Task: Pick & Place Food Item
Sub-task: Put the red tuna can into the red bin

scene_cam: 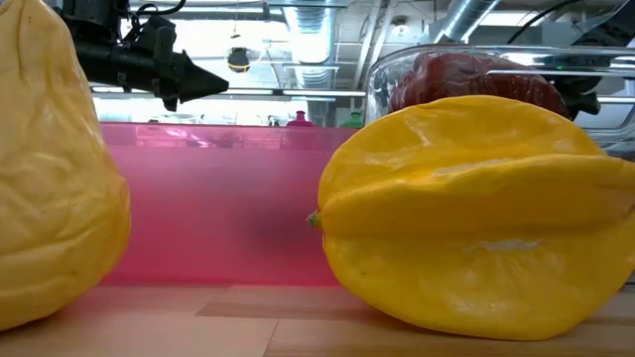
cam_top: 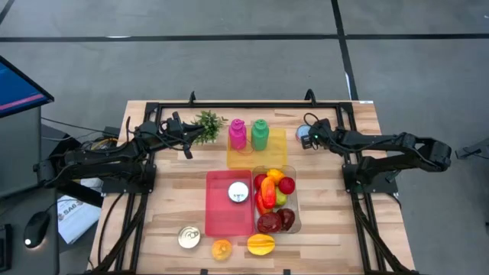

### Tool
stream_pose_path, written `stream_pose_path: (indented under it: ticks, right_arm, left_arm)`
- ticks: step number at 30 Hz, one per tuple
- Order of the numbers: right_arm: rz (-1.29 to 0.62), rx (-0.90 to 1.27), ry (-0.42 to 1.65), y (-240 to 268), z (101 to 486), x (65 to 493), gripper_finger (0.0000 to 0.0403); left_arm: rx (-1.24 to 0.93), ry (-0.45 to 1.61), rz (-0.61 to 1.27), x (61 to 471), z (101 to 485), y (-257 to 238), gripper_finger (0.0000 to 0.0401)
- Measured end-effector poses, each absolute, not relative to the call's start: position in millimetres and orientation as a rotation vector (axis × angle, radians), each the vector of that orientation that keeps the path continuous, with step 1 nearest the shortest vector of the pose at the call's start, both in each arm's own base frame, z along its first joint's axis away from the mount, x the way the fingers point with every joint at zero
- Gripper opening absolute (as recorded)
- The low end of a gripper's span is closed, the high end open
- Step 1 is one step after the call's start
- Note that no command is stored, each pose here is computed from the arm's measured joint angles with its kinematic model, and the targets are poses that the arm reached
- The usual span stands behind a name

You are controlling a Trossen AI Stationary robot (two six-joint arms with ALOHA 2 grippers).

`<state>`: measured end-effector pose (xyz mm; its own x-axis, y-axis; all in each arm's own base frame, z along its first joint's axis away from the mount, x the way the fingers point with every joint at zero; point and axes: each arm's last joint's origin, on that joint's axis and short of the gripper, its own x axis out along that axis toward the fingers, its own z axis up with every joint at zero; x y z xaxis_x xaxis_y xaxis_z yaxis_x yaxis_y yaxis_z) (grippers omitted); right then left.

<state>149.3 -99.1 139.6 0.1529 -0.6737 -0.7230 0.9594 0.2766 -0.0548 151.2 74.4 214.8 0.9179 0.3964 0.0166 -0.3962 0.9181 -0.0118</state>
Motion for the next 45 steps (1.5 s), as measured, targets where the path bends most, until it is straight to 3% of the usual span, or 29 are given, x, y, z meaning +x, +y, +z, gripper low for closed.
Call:
stream_pose_path:
  ticks: [25,32,45]
  right_arm:
    - [-1.248,0.494,0.804,-100,128,151,0.0000]
    - [-1.232,0.537,0.929,-93,119,142,0.0000]
    - [-1.248,0.543,0.888,-95,122,145,0.0000]
  left_arm:
    - [-0.008,-0.019,0.407,151,215,74,0.0034]
    - [-0.008,-0.019,0.408,151,215,74,0.0034]
    - [-0.008,-0.019,0.407,151,215,74,0.0034]
